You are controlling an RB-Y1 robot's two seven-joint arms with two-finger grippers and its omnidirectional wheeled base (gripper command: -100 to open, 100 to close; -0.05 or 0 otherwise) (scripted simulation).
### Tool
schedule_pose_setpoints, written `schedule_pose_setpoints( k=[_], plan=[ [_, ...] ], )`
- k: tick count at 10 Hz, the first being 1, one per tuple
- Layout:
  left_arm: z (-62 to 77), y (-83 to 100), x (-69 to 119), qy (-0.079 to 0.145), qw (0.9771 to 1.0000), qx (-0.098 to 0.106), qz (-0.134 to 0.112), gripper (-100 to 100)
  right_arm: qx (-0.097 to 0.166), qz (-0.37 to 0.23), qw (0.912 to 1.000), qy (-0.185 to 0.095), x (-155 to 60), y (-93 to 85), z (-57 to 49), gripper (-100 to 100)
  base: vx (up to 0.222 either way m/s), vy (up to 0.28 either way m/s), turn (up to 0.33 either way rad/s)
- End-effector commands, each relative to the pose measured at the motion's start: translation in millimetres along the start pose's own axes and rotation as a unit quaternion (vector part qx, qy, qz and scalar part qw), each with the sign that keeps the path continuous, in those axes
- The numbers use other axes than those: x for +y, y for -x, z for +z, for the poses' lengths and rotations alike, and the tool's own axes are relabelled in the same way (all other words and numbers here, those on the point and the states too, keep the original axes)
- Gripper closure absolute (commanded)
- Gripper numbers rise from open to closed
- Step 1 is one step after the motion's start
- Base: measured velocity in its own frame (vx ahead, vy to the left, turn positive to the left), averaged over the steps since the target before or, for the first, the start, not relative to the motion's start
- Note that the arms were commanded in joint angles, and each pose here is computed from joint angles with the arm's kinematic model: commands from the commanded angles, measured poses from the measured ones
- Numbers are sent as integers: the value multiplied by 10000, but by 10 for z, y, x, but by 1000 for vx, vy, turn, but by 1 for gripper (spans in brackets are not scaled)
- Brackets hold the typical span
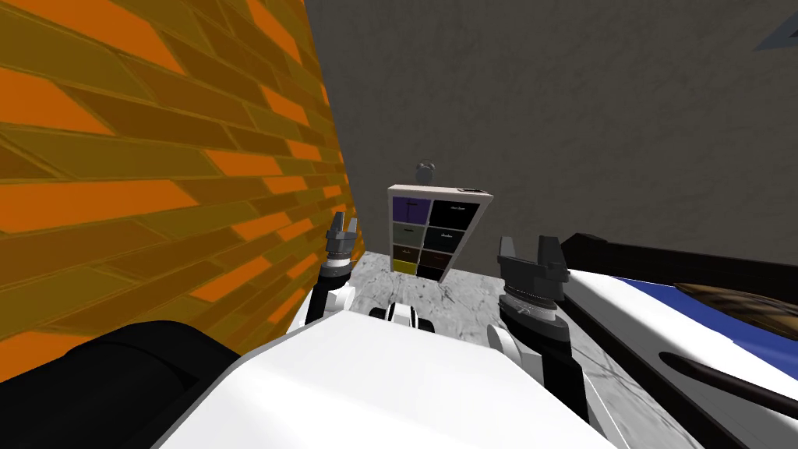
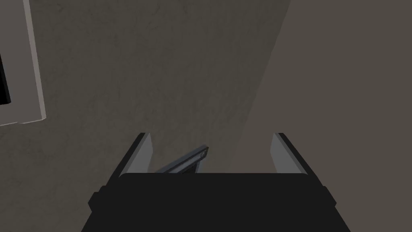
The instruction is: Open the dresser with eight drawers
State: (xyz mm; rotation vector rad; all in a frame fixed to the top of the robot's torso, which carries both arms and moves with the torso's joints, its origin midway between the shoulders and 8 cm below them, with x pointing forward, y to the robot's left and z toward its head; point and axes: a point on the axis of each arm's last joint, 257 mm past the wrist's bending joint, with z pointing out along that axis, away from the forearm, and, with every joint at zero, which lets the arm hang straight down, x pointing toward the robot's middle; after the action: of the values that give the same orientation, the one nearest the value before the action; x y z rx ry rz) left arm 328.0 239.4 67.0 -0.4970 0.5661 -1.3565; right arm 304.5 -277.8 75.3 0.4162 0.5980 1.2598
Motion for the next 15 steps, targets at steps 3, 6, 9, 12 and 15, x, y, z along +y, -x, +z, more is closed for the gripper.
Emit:
schedule_pose_setpoints(
  k=[3,6,9,12,15],
  plan=[
    [0,0,0,0,10000,0,0,0,563,-1247,9905,133,-48,-210,60,-100,103,85,-73],
    [0,0,0,0,10000,0,0,0,817,-1945,9772,236,-78,-318,86,-100,78,87,-61],
    [0,0,0,0,10000,0,0,0,1041,-2664,9576,360,-116,-415,111,-100,82,89,-64],
    [0,0,0,0,10000,0,0,0,1231,-3335,9334,495,-163,-496,139,-100,70,78,-67],
    [0,0,0,0,10000,0,0,0,1394,-3842,9108,588,-209,-572,141,-100,76,85,-49]
  ],
)
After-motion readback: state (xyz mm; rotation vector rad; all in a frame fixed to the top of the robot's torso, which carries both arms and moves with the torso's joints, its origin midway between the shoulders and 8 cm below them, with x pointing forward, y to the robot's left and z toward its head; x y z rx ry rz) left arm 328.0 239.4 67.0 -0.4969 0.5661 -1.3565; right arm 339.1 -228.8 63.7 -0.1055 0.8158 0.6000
